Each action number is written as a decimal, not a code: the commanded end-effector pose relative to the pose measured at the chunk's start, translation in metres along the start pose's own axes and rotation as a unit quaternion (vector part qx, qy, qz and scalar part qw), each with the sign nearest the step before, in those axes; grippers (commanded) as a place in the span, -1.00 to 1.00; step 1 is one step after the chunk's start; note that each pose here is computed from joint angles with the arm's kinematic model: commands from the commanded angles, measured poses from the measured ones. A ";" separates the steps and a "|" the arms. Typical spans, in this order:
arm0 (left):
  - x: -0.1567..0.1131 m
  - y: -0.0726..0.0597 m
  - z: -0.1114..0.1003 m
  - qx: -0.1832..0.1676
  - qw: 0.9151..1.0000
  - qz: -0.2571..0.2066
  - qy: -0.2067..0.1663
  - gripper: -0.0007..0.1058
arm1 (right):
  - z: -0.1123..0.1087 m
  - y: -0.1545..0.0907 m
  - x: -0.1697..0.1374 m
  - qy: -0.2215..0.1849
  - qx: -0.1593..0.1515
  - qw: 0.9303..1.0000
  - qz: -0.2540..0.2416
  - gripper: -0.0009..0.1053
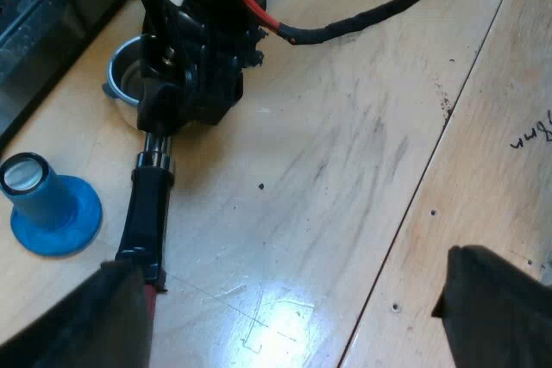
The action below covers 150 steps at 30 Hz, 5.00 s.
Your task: Put the handle in the coffee machine
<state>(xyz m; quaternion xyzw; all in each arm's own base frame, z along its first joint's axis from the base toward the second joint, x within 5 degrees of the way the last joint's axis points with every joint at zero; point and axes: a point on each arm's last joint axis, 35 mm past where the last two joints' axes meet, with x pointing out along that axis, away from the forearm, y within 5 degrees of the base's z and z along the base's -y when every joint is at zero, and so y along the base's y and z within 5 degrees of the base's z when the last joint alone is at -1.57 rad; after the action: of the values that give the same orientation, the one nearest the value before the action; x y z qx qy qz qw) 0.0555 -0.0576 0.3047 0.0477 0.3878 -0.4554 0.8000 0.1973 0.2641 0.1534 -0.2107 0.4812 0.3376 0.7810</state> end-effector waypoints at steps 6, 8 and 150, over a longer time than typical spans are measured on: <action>-0.002 -0.001 0.002 0.006 1.000 0.002 -0.005 0.35 | 0.003 -0.002 -0.022 -0.006 0.009 1.000 -0.009 -0.98; -0.002 -0.001 0.002 0.007 1.000 0.002 -0.005 0.35 | 0.001 -0.003 -0.025 -0.001 0.015 1.000 -0.012 -0.98; 0.142 0.043 -0.011 0.091 0.991 -0.076 0.068 -0.98 | -0.021 -0.009 -0.130 -0.004 0.053 0.999 0.009 -0.85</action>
<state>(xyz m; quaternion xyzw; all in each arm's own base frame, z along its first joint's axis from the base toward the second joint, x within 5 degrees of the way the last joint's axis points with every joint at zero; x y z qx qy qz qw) 0.1229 -0.1249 0.1909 0.1202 0.4059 -0.5341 0.7318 0.1513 0.2018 0.2523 -0.1655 0.5100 0.3037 0.7876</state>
